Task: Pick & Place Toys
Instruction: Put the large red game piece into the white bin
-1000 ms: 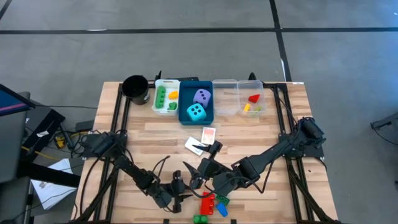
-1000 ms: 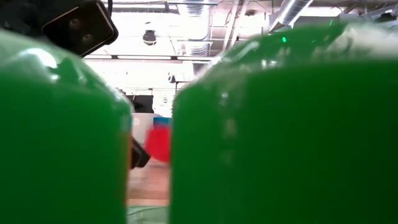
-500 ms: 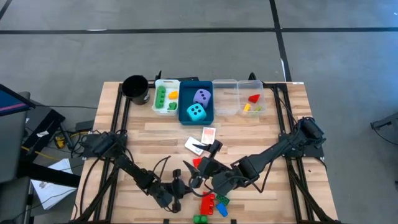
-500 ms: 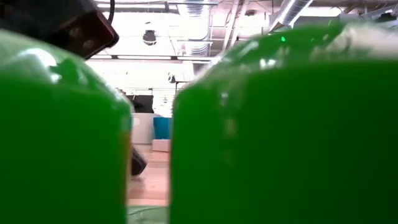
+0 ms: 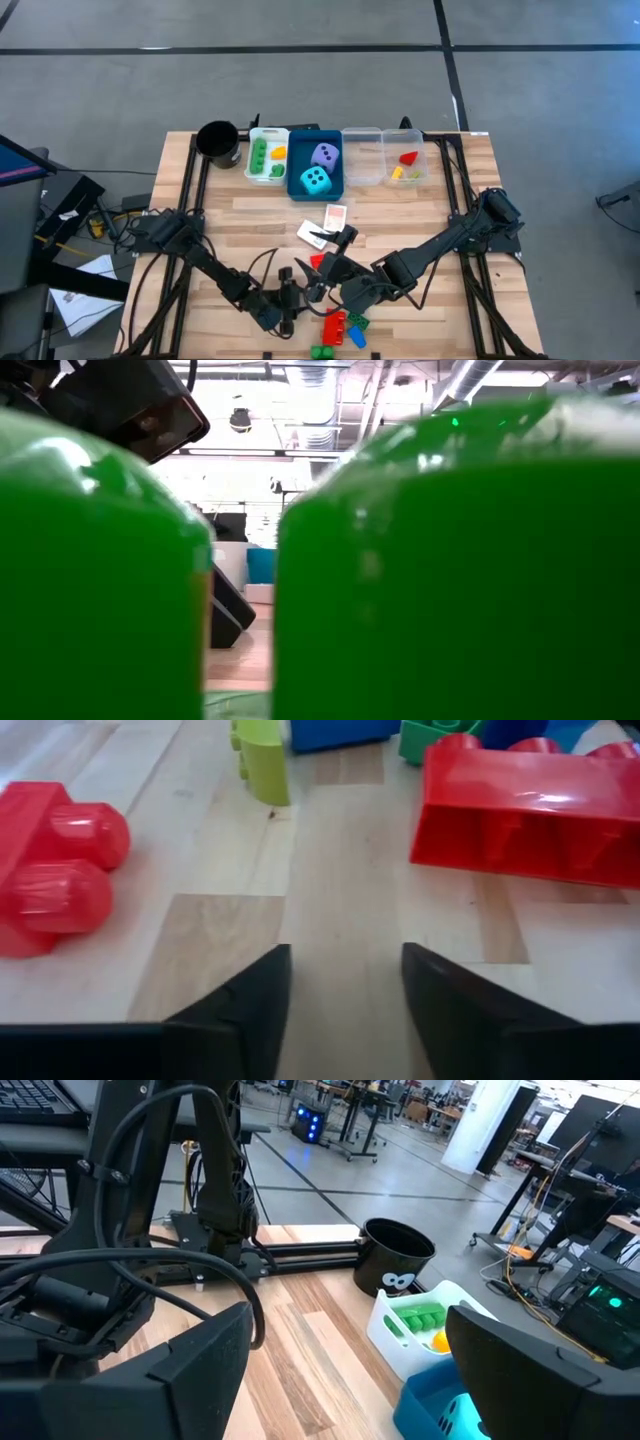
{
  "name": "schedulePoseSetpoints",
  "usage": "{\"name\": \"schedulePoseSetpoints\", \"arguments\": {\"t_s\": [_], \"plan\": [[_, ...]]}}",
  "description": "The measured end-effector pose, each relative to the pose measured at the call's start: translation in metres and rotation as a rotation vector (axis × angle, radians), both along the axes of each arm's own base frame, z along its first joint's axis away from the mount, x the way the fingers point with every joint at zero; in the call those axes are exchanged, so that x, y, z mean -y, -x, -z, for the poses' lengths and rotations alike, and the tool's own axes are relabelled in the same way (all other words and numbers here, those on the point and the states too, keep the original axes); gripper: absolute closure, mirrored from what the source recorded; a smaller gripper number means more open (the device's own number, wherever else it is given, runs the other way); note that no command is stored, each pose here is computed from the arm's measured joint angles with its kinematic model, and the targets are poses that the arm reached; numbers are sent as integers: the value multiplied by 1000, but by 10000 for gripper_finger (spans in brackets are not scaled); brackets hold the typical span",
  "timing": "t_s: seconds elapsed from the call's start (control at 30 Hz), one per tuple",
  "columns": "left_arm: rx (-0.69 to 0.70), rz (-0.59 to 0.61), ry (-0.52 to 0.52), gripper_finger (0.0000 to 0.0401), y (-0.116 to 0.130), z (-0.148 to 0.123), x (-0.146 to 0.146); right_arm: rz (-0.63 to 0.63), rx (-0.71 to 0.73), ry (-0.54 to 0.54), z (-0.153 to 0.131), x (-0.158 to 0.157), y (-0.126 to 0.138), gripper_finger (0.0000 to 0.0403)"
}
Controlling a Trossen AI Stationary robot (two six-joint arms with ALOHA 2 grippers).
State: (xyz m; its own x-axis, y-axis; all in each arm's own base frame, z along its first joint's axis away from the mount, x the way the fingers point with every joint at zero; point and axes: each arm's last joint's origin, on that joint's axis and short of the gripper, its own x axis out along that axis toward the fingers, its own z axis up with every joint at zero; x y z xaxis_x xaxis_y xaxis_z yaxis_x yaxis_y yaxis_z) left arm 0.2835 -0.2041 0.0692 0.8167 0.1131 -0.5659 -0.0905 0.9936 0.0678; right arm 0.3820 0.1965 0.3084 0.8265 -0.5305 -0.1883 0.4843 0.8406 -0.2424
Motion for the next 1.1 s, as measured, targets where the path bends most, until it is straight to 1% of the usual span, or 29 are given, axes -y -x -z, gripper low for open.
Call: {"name": "schedulePoseSetpoints", "arguments": {"t_s": [0.07, 0.2, 0.37, 0.43, 0.53, 0.67, 0.77, 0.83, 0.93, 1.03, 1.1], "plan": [[-8, -19, -27, 186, 1, 1, -2, 0, 0, 0, 0, 0, 0, 76], [-21, -48, -24, 143, 2, 3, -4, 0, -1, 0, 0, 0, 0, 76], [-22, -47, -42, 114, 2, 3, -5, 2, 0, -4, 0, 0, 0, 76], [-12, -47, -33, 109, 4, 5, -6, 2, 0, -4, 0, 0, 0, 76], [60, -42, 29, 107, 11, 9, -11, 3, 1, -8, 0, 0, 0, 76], [185, -19, 116, 107, 29, 14, -25, 3, 0, -8, 1, 0, 0, 76], [248, -23, 166, 107, 45, 16, -38, 3, -3, -6, 1, 0, 0, 76], [270, -49, 171, 107, 55, 18, -47, 3, -3, -7, 1, 0, 0, 76], [303, -136, 155, 107, 65, 20, -60, 4, -3, -7, 1, 0, 0, 76], [319, -208, 114, 107, 66, 21, -68, 10, 0, -11, 1, 2, -1, 76], [325, -235, 105, 107, 62, 20, -74, 11, 1, -13, 1, 3, -1, 76]]}}
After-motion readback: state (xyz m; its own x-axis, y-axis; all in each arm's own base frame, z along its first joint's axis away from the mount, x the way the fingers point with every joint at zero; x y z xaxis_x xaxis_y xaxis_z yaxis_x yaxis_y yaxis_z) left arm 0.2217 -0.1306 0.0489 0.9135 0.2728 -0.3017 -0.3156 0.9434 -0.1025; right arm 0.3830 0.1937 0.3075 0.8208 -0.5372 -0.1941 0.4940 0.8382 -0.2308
